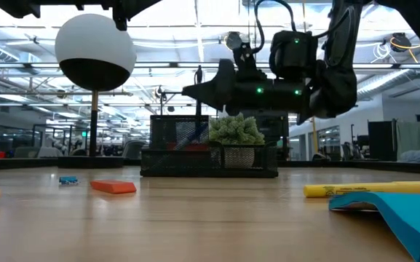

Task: Pick and place office supplies into organizer
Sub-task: Put the black pen into the desk organizer, then put the highlighter pen into the desk organizer

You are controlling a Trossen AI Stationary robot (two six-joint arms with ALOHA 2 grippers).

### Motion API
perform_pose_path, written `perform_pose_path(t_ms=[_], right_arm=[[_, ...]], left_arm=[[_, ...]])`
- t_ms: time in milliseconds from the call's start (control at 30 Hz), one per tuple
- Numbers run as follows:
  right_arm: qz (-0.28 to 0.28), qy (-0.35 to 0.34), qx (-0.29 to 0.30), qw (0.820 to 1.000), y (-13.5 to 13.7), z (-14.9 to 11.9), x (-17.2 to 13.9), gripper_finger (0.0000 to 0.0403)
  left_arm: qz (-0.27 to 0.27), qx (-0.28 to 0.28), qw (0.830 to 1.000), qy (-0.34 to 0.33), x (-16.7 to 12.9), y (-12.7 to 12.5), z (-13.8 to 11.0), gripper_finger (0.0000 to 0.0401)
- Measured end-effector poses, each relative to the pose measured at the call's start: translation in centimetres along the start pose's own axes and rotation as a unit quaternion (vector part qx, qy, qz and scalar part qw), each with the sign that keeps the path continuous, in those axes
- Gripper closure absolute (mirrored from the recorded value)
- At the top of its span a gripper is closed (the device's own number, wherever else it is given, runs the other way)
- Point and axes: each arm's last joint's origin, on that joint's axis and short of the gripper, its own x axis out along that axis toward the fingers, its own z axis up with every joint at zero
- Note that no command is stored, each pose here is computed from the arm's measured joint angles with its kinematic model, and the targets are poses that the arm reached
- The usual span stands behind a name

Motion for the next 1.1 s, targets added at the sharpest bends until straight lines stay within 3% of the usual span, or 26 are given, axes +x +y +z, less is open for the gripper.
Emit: perform_pose_path(t_ms=[333,667,1100], right_arm=[[-0.020,0.041,0.010,0.999,-0.5,-0.8,0.0,0.0383],[-0.020,0.040,0.031,0.999,-0.5,-0.8,0.0,0.0340],[-0.016,0.011,-0.011,1.000,-0.4,0.9,0.1,0.0335]], left_arm=[[0.000,0.001,1.000,-0.003,0.0,0.0,0.1,0.0155],[0.000,0.005,1.000,-0.003,0.0,0.0,0.1,0.0155],[-0.001,0.000,1.000,-0.002,0.0,0.0,0.0,0.0155]])
